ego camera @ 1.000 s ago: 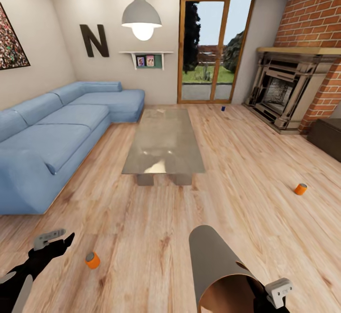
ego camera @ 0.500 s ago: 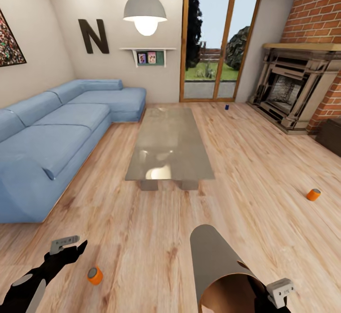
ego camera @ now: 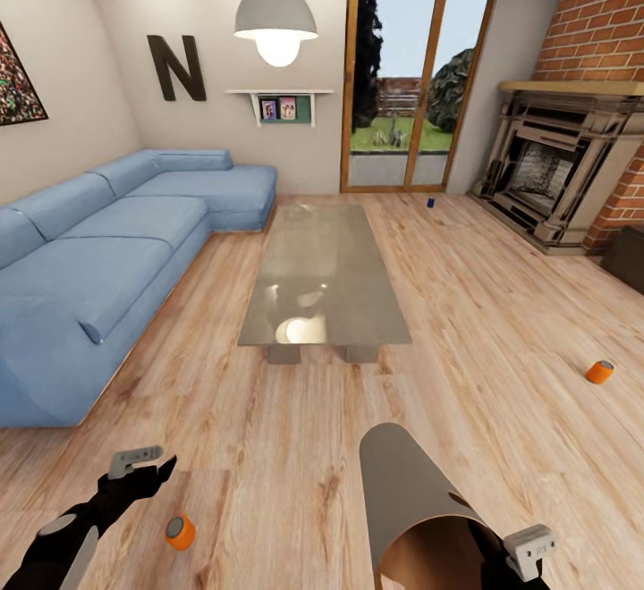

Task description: Put the three can of soda from the living room inside the tash can in the kitchen.

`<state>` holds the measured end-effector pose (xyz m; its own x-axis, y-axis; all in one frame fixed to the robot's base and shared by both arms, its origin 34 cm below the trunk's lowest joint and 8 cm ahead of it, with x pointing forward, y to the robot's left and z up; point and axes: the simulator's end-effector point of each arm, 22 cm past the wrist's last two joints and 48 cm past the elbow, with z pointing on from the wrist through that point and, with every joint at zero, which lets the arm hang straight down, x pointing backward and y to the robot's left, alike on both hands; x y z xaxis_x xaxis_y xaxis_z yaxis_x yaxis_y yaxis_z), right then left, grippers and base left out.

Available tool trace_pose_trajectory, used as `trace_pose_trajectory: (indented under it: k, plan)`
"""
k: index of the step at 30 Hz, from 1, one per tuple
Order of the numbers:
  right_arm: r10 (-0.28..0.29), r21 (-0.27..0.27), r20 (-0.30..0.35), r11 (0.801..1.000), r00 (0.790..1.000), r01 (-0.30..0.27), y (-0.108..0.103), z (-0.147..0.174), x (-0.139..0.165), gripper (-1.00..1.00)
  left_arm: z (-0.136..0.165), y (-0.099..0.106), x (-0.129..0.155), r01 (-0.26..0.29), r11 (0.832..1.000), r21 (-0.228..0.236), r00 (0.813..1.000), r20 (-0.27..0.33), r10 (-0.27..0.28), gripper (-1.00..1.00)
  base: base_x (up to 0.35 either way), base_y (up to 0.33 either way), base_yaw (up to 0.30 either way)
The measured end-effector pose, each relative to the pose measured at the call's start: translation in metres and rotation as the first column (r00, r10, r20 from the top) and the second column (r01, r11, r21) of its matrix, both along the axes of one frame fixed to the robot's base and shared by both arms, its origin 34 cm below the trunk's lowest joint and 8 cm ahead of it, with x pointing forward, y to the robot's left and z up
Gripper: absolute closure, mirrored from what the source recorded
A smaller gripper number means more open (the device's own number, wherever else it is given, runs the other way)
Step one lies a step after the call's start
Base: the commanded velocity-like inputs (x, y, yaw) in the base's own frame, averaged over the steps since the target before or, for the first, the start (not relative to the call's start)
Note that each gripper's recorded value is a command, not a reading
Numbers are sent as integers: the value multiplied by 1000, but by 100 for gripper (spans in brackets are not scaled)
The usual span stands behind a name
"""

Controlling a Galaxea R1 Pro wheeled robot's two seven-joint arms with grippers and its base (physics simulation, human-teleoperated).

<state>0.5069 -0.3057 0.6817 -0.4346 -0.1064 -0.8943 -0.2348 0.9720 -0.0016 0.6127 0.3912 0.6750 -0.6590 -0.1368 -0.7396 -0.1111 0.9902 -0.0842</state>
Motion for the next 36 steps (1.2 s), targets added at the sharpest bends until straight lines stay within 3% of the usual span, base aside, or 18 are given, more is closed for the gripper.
trace_pose_trajectory:
  k: [10,24,36]
  plan:
    - [6,-2,-3,1000,1000,-6,2,-1,-1,100,-20,-4,-17,-9,1000,-20,995,-103,7,-100,0,0,0]
    - [15,4,-3,1000,1000,-15,8,-2,-1,100,-19,-1,-17,-16,1000,-20,995,-98,14,-100,0,0,3]
    - [13,22,-4,1000,1000,-13,19,-3,-1,100,-19,-2,-16,-14,1000,-19,995,-97,12,-100,0,0,205]
